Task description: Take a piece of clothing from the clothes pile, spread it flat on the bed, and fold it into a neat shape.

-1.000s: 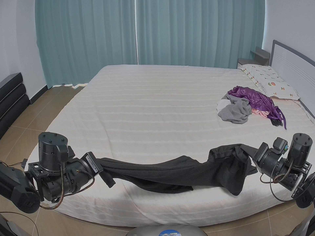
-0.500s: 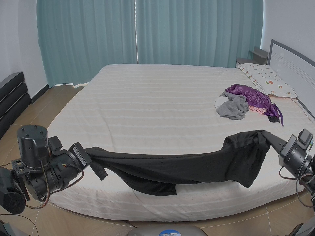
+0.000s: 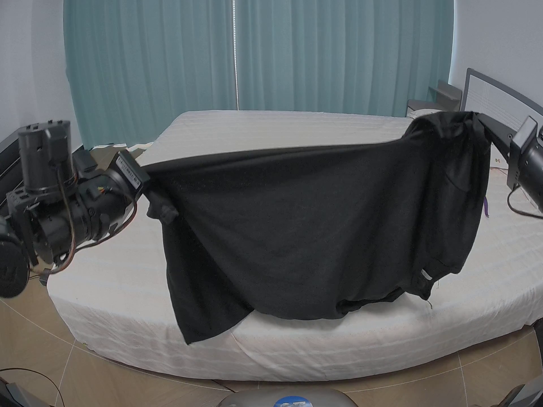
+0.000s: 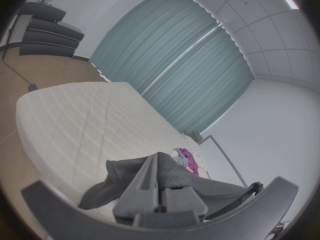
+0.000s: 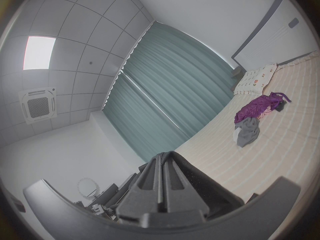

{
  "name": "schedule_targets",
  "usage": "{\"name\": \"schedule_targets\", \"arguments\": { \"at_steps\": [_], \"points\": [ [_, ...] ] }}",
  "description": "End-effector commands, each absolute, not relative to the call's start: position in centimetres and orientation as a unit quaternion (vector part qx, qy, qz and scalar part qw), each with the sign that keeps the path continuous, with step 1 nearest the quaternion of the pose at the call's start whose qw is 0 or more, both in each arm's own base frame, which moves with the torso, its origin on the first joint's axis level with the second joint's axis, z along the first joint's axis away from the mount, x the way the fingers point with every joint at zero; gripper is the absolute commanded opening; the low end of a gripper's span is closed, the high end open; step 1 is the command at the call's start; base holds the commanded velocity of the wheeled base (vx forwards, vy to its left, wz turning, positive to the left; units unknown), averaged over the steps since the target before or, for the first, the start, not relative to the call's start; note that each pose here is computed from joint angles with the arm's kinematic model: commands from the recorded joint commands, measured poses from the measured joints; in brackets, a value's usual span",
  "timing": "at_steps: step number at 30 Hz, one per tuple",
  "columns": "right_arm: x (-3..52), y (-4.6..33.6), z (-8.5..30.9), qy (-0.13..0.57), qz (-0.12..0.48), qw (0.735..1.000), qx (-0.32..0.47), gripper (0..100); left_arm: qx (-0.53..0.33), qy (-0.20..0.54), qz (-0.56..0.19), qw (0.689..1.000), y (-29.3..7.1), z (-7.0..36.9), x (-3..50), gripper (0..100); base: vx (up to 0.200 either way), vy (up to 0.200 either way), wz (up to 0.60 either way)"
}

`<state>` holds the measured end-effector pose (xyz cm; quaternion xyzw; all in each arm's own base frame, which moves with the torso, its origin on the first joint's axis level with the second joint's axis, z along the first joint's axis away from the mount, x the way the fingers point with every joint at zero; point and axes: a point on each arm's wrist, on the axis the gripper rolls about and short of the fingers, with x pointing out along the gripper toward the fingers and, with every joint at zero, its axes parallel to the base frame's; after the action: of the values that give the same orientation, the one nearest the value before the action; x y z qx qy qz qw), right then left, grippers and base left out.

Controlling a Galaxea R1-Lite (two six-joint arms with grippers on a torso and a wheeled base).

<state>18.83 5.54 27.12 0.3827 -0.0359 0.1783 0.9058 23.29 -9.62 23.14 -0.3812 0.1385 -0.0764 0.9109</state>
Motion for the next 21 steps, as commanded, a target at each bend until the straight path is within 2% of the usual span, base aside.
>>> {"name": "schedule_targets", "arguments": {
  "at_steps": [1, 7, 15, 21],
  "points": [
    [25.8, 5.3, 26.8, -0.013, 0.121, 0.918, 0.377, 0, -0.375, 0.156, -0.046, 0.913, -10.6, 22.4, 29.3, 0, 0.2, 0.0, 0.0],
    [31.9, 6.5, 24.4, 0.012, 0.09, 0.924, 0.371, 0, -0.372, 0.168, -0.032, 0.912, -11.7, 20.5, 34.1, 0, 0.2, 0.0, 0.0],
    [36.8, 7.7, 20.7, 0.05, 0.074, 0.928, 0.361, 0, -0.362, 0.192, -0.011, 0.912, -11.8, 17.2, 37.9, 0, 0.2, 0.0, 0.0],
    [39.6, 8.9, 15.4, 0.085, 0.066, 0.928, 0.356, 0, -0.347, 0.242, 0.01, 0.906, -12.6, 11.3, 41.1, 0, 0.0, 0.0, 0.0]
  ]
}}
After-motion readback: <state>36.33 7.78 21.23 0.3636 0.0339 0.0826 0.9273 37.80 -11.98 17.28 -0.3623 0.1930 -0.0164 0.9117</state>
